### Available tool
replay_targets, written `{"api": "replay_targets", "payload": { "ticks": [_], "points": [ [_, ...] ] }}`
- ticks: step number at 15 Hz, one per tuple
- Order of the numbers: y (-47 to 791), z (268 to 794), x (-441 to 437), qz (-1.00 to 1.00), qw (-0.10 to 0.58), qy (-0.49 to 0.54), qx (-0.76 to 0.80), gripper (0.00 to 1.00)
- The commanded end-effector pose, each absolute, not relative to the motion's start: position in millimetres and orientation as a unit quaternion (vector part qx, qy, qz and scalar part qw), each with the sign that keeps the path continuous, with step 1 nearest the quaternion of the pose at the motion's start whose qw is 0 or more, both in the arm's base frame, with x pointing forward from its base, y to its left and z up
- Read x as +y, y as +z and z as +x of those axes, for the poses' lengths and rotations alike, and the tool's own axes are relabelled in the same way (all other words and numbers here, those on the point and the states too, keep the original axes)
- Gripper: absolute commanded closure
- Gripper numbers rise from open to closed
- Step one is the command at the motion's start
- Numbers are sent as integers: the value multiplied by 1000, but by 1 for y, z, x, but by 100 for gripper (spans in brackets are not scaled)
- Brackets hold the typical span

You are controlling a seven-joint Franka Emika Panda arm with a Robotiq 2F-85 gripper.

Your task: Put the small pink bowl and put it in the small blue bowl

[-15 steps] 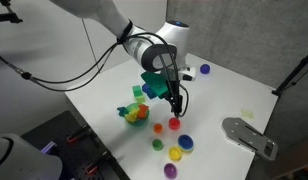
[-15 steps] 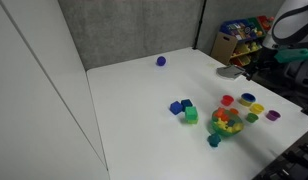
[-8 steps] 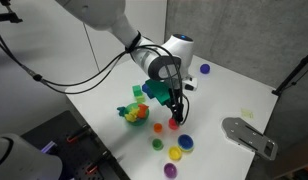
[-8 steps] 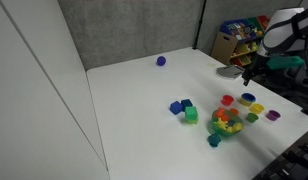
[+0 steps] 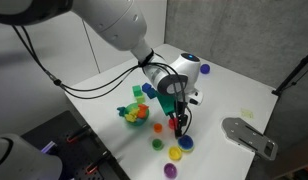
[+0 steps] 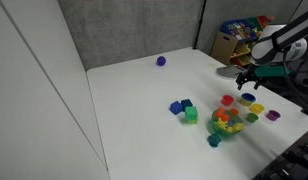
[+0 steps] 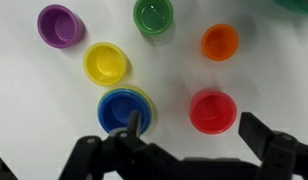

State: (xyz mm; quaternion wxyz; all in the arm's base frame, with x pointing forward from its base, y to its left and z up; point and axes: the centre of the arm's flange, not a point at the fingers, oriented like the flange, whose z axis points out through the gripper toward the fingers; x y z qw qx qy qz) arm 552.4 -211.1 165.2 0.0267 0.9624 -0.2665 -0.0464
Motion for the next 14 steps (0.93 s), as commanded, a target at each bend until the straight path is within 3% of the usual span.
{"api": "replay_targets", "payload": {
  "ticks": [1, 14],
  "points": [
    [141, 567, -218, 935, 15, -38, -352, 0],
    [68, 576, -226, 874, 14, -32, -484, 0]
  ]
}}
